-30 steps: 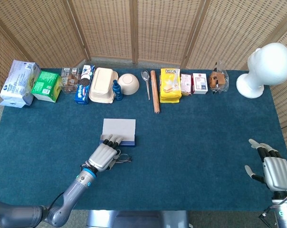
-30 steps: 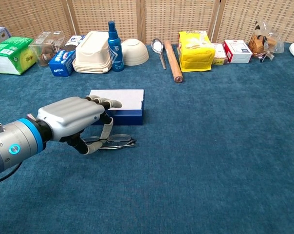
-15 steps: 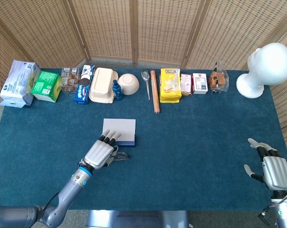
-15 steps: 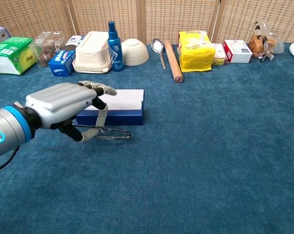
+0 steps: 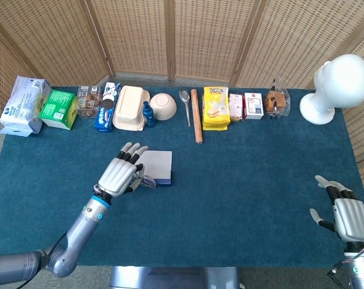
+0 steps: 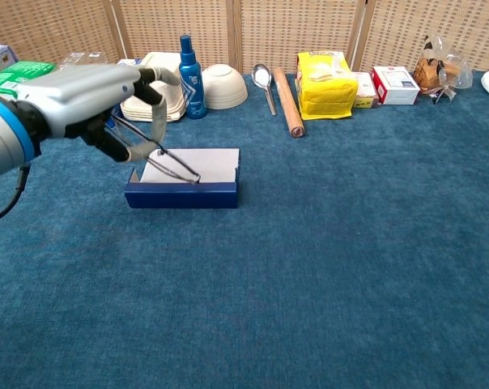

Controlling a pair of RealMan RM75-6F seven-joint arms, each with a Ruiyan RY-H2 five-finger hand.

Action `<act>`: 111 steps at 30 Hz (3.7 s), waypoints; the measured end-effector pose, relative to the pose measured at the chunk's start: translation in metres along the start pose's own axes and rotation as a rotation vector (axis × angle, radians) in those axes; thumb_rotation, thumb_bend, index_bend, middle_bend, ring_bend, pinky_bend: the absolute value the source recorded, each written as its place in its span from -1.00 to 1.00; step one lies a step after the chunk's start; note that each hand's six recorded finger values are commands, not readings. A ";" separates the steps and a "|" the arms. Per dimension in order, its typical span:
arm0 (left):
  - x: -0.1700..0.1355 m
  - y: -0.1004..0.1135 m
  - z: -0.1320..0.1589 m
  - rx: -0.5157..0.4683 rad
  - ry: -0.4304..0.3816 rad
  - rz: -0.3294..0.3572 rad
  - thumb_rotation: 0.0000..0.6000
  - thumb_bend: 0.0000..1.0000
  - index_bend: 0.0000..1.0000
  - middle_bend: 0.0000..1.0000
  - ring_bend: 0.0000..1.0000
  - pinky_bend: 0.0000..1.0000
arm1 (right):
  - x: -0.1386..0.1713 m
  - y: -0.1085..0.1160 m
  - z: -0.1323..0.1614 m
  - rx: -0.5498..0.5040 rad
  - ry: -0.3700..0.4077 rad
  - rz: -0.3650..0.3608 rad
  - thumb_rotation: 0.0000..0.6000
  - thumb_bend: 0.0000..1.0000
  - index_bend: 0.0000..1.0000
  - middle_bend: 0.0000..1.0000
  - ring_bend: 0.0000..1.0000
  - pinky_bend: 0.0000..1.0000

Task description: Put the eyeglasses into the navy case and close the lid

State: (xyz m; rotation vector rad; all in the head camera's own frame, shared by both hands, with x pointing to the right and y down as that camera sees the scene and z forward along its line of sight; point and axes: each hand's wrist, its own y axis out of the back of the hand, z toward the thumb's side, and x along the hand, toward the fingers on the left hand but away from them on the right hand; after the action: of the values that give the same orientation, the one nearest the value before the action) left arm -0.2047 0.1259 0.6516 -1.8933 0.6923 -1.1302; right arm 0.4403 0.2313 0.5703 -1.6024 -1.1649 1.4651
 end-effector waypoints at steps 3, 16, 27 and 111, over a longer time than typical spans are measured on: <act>0.008 0.004 -0.005 -0.005 0.009 0.009 1.00 -0.03 0.27 -0.81 -1.00 -1.00 | 0.001 0.000 -0.001 0.001 -0.004 -0.001 1.00 -0.47 -0.66 -0.38 -0.55 -0.42; 0.036 -0.009 -0.009 -0.013 0.019 -0.002 1.00 -0.03 0.26 -0.81 -1.00 -1.00 | 0.004 0.002 -0.007 0.002 -0.025 -0.002 1.00 -0.47 -0.66 -0.38 -0.55 -0.42; 0.048 -0.020 -0.011 0.000 0.033 -0.017 1.00 -0.04 0.25 -0.82 -1.00 -1.00 | 0.006 0.003 -0.011 0.004 -0.039 -0.004 1.00 -0.47 -0.66 -0.38 -0.54 -0.42; -0.002 -0.058 -0.032 -0.072 0.044 -0.322 -0.03 -0.37 -0.44 -0.44 -0.34 -0.24 | 0.004 0.003 0.004 0.006 -0.014 -0.011 1.00 -0.47 -0.65 -0.36 -0.50 -0.41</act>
State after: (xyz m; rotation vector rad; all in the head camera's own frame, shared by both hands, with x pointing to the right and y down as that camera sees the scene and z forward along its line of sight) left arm -0.2310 0.1466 0.7084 -2.0984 0.4666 -1.3649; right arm 0.4366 0.2332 0.5657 -1.5814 -1.1743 1.4742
